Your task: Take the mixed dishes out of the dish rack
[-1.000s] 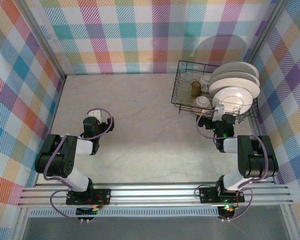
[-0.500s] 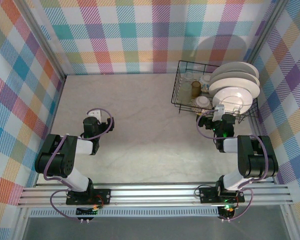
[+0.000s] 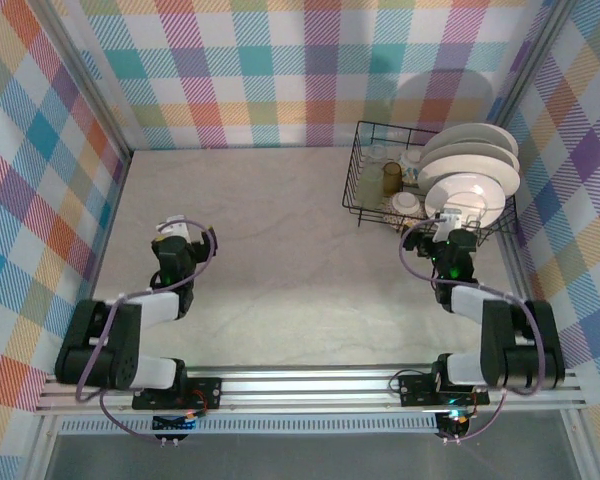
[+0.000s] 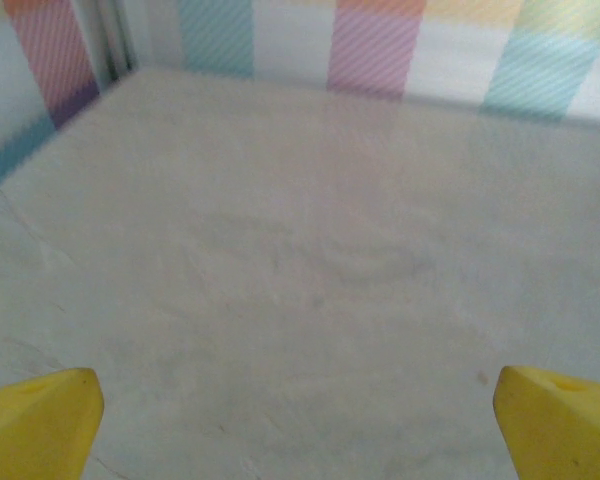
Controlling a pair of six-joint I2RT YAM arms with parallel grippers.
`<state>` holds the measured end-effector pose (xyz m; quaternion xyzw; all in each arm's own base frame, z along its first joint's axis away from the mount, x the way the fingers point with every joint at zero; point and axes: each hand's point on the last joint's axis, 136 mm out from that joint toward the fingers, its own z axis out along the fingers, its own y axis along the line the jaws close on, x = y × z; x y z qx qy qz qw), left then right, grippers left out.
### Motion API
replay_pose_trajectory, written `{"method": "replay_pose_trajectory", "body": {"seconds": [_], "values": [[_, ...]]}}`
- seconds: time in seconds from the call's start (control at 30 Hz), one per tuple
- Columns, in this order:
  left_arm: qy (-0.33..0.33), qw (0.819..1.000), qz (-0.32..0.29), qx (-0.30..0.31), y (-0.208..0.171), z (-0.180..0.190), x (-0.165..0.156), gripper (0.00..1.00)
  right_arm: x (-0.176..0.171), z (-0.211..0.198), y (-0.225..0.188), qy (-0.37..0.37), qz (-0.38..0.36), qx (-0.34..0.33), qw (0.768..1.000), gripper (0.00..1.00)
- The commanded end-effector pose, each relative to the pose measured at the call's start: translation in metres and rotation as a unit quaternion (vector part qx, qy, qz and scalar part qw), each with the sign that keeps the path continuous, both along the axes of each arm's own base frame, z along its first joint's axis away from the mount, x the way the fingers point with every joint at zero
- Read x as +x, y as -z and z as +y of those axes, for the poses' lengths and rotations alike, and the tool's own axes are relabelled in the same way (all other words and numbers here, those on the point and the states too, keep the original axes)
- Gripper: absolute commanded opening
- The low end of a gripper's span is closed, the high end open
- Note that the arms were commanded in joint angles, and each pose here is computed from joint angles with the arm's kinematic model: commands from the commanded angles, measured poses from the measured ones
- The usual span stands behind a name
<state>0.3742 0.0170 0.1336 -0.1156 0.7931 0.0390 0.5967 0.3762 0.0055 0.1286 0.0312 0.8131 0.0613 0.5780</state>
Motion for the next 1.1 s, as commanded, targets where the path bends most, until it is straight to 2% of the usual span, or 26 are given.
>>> {"method": "replay_pose_trajectory", "body": {"seconds": [0.0,0.2,0.33,0.43,0.6,0.8,0.97,1.07], "values": [[-0.043,0.999,-0.018,-0.026,-0.031,0.014,-0.009,1.0,-0.004,-0.012,-0.028,0.046,-0.007,0.024,0.999,0.99],[-0.074,0.994,-0.007,-0.081,-0.063,0.017,-0.03,1.0,-0.023,-0.028,-0.055,0.124,-0.005,0.111,0.986,0.99],[-0.11,0.986,0.019,-0.127,-0.07,0.022,-0.045,1.0,-0.044,-0.045,-0.05,0.216,0.004,0.213,0.953,0.99],[-0.114,0.981,0.069,-0.143,-0.069,0.018,-0.05,1.0,-0.056,-0.048,-0.049,0.244,0.018,0.267,0.932,0.99],[-0.111,0.963,0.183,-0.165,-0.059,0.006,-0.062,1.0,-0.061,-0.041,-0.056,0.265,0.079,0.317,0.907,0.99],[-0.072,0.954,0.227,-0.181,-0.056,-0.011,-0.071,1.0,-0.065,-0.035,-0.055,0.297,0.124,0.376,0.869,0.99],[-0.039,0.949,0.248,-0.189,-0.053,-0.023,-0.078,1.0,-0.055,-0.024,-0.047,0.312,0.164,0.406,0.843,0.82],[-0.035,0.949,0.252,-0.185,-0.05,-0.023,-0.08,1.0,-0.049,-0.015,-0.045,0.329,0.171,0.403,0.837,0.76]]}}
